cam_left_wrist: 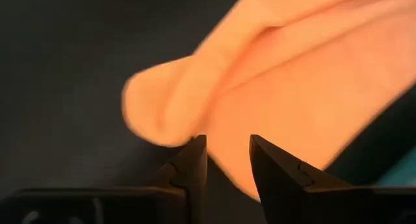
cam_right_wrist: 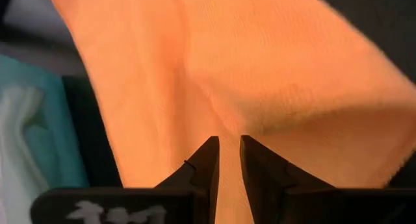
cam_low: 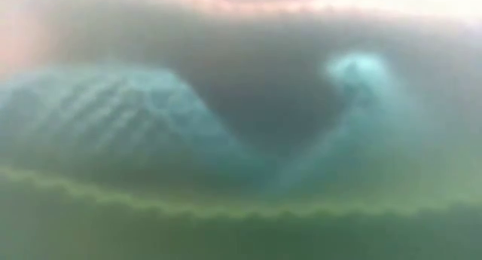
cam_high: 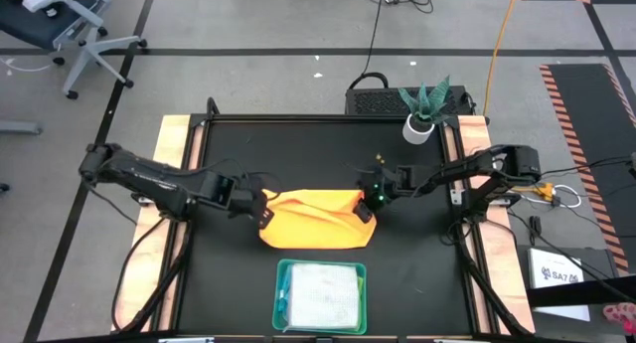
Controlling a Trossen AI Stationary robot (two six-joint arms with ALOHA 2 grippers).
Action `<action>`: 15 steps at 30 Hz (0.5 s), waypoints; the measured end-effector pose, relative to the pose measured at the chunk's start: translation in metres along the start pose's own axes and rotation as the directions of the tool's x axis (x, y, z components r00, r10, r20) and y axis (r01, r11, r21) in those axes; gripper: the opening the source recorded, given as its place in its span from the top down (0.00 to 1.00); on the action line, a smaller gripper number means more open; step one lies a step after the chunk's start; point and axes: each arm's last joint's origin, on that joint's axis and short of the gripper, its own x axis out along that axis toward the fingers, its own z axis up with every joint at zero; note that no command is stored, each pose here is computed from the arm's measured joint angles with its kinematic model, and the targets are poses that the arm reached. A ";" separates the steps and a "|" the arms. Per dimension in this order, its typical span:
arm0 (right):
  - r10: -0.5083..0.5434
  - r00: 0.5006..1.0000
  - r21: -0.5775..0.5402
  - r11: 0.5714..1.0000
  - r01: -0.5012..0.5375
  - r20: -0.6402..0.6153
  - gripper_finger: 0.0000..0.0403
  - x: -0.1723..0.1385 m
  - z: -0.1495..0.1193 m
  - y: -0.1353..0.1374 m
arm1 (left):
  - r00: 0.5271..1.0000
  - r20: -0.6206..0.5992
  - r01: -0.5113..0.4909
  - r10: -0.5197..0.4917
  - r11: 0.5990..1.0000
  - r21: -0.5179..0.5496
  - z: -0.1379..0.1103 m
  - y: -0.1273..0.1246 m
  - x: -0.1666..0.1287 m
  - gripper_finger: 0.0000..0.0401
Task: Fold microfiber towels
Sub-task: Fold the orange microfiber cloth
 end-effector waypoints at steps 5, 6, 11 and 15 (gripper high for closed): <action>0.012 0.996 0.016 1.000 -0.014 0.088 0.86 0.000 0.003 -0.002 | 0.999 -0.006 -0.032 0.032 0.999 0.019 0.006 0.007 0.001 0.70; 0.012 0.995 0.015 1.000 -0.014 0.097 0.86 0.000 0.004 -0.002 | 0.999 -0.006 -0.036 0.036 0.999 0.023 0.007 0.008 0.002 0.70; 0.012 0.995 0.014 1.000 -0.013 0.099 0.86 0.000 0.004 -0.003 | 0.999 -0.004 -0.041 0.041 0.999 0.031 0.009 0.010 0.002 0.70; 0.045 0.989 0.006 0.999 -0.047 0.138 0.87 -0.001 0.008 0.000 | 0.999 -0.004 -0.045 0.045 0.998 0.044 0.010 0.011 0.003 0.70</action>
